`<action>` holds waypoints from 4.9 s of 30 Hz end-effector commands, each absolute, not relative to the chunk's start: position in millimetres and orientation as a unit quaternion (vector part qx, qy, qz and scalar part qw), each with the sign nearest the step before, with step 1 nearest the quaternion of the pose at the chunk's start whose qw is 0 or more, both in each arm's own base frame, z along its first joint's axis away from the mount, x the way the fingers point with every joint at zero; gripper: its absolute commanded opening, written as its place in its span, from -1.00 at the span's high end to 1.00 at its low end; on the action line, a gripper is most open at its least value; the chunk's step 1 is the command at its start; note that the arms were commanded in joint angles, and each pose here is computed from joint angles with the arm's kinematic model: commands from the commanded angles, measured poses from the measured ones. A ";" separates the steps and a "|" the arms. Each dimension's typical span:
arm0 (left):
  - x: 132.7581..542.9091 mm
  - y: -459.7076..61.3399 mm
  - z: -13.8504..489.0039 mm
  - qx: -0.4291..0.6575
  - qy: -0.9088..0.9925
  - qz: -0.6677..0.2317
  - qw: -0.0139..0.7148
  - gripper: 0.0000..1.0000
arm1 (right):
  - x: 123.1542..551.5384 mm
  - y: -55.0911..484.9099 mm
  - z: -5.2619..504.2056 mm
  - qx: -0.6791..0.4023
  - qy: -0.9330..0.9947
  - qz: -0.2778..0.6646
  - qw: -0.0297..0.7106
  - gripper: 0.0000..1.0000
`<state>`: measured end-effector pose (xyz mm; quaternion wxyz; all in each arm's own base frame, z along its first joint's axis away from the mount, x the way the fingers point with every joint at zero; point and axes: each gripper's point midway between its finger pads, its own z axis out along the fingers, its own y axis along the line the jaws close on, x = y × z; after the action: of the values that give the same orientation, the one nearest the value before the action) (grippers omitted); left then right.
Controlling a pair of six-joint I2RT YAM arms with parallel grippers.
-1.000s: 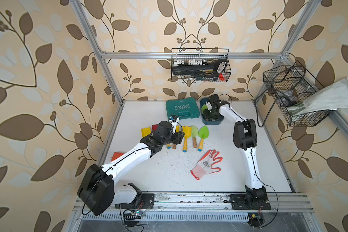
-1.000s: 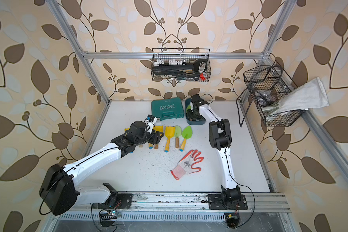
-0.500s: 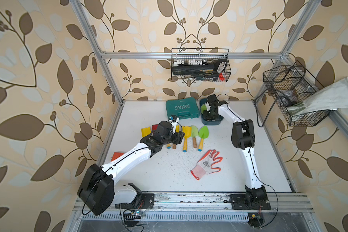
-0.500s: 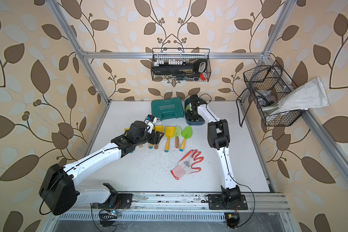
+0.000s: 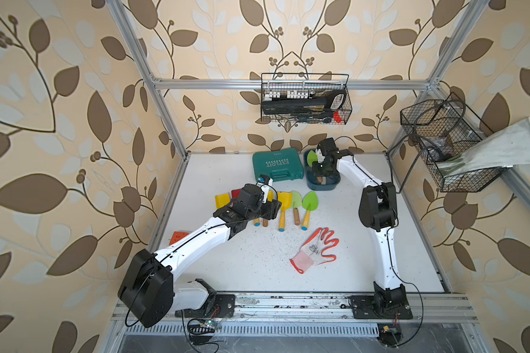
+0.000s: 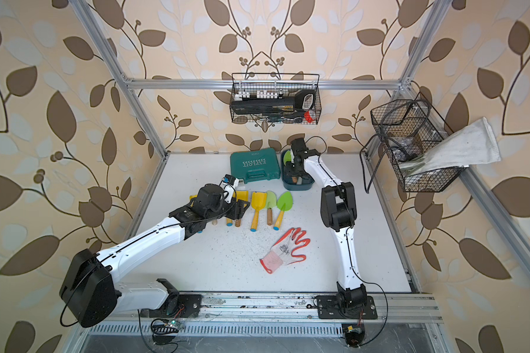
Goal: Take the shovel out of the storage box
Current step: Pick up the shovel from the storage box, then place the shovel at the center of the board, then pick up the shovel from the storage box.
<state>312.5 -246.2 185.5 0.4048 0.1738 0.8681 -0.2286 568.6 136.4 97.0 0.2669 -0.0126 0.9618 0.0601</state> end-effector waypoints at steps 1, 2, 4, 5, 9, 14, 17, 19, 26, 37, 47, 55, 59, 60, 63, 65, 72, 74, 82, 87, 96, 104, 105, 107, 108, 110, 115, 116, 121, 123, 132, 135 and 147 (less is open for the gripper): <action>314.6 -250.7 197.6 0.171 0.863 -0.236 0.412 -0.39 | 571.1 133.9 142.3 -0.004 0.945 0.064 0.322 0.97; 314.2 -250.6 198.2 0.171 0.862 -0.237 0.413 -0.39 | 569.5 133.3 146.4 -0.003 0.943 0.065 0.326 0.97; 313.3 -250.5 199.7 0.170 0.861 -0.240 0.415 -0.39 | 564.6 132.7 156.4 0.002 0.939 0.071 0.335 0.97; 313.1 -250.7 201.1 0.170 0.860 -0.242 0.417 -0.39 | 561.4 133.3 159.3 0.003 0.938 0.075 0.337 0.97; 309.6 -251.7 206.8 0.171 0.856 -0.253 0.418 -0.39 | 542.9 133.2 173.3 0.014 0.935 0.091 0.342 0.97; 305.9 -254.5 212.1 0.171 0.852 -0.268 0.416 -0.40 | 504.1 136.9 193.7 0.016 0.932 0.102 0.348 0.97; 304.2 -254.5 214.5 0.167 0.851 -0.274 0.416 -0.40 | 472.8 136.5 208.0 0.024 0.928 0.105 0.356 0.95; 303.1 -254.9 216.4 0.167 0.849 -0.278 0.416 -0.40 | 450.0 134.6 212.8 0.029 0.928 0.111 0.355 0.94; 301.3 -260.2 217.5 0.175 0.846 -0.290 0.412 -0.41 | 385.0 135.5 221.8 0.031 0.920 0.142 0.364 0.91; 302.6 -263.7 211.6 0.182 0.845 -0.292 0.409 -0.43 | 325.8 134.9 188.8 0.013 0.937 0.153 0.315 0.81; 305.6 -259.2 206.4 0.174 0.855 -0.275 0.404 -0.43 | 316.7 141.6 118.1 0.007 0.963 0.139 0.231 0.80; 306.7 -257.1 205.5 0.172 0.857 -0.268 0.404 -0.43 | 333.2 141.9 75.9 0.032 0.972 0.118 0.200 0.79; 306.8 -256.4 204.8 0.173 0.858 -0.265 0.405 -0.44 | 343.9 137.7 62.9 0.047 0.975 0.102 0.189 0.72; 307.0 -256.2 205.0 0.172 0.858 -0.265 0.404 -0.44 | 346.6 134.6 59.6 0.053 0.976 0.099 0.188 0.71; 307.5 -256.1 203.5 0.173 0.859 -0.262 0.403 -0.44 | 357.5 125.5 53.1 0.069 0.975 0.085 0.194 0.71; 307.8 -256.8 202.3 0.174 0.860 -0.262 0.402 -0.44 | 362.4 119.8 48.4 0.081 0.974 0.081 0.194 0.72; 307.6 -259.3 200.0 0.175 0.863 -0.265 0.393 -0.44 | 372.7 117.1 26.2 0.089 0.978 0.064 0.177 0.68; 307.3 -258.8 200.8 0.175 0.862 -0.265 0.395 -0.44 | 373.0 117.2 23.8 0.088 0.979 0.062 0.174 0.59; 306.4 -259.4 201.3 0.176 0.862 -0.268 0.394 -0.44 | 372.5 115.5 36.7 0.086 0.975 0.057 0.195 0.10; 306.7 -258.6 201.3 0.175 0.863 -0.265 0.394 -0.44 | 369.1 116.4 68.2 0.078 0.967 0.057 0.234 -0.08; 305.4 -257.4 204.9 0.175 0.860 -0.267 0.398 -0.44 | 384.9 116.9 160.5 0.064 0.938 0.069 0.335 -0.12; 304.7 -258.4 204.8 0.178 0.860 -0.268 0.396 -0.44 | 446.3 116.0 171.3 0.073 0.946 0.070 0.309 -0.11; 304.9 -258.2 204.6 0.178 0.861 -0.268 0.395 -0.44 | 456.3 113.8 169.1 0.078 0.947 0.071 0.304 -0.11; 304.6 -259.3 204.2 0.177 0.860 -0.271 0.395 -0.44 | 473.6 109.2 158.1 0.087 0.951 0.072 0.288 -0.12; 304.6 -260.1 203.8 0.177 0.860 -0.273 0.394 -0.44 | 482.1 107.6 152.2 0.089 0.954 0.074 0.277 -0.12; 305.3 -261.4 201.5 0.178 0.862 -0.273 0.389 -0.44 | 496.5 105.0 140.7 0.092 0.958 0.071 0.263 -0.12; 305.7 -263.8 197.5 0.178 0.865 -0.275 0.381 -0.44 | 532.3 108.6 120.2 0.084 0.960 0.082 0.254 -0.14; 305.8 -264.1 197.0 0.178 0.865 -0.275 0.380 -0.44 | 537.6 109.0 116.7 0.083 0.961 0.079 0.253 -0.14; 306.6 -266.3 192.5 0.178 0.869 -0.275 0.371 -0.44 | 561.5 106.4 97.9 0.087 0.965 0.069 0.236 -0.14; 307.2 -266.6 191.4 0.178 0.870 -0.274 0.369 -0.44 | 567.8 105.4 88.1 0.098 0.966 0.069 0.229 -0.14; 307.2 -267.3 191.2 0.176 0.869 -0.277 0.369 -0.45 | 579.3 91.1 54.1 0.130 0.969 0.021 0.207 -0.19; 306.7 -267.4 192.0 0.177 0.869 -0.278 0.370 -0.45 | 578.1 89.6 42.7 0.136 0.971 0.019 0.197 -0.20; 306.8 -265.4 192.8 0.178 0.869 -0.273 0.372 -0.44 | 579.7 94.3 18.0 0.132 0.975 0.027 0.176 0.14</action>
<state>303.6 -257.7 171.2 0.3541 0.1736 0.8822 -0.2573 583.6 97.7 32.6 0.1962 0.1274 0.9717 0.0334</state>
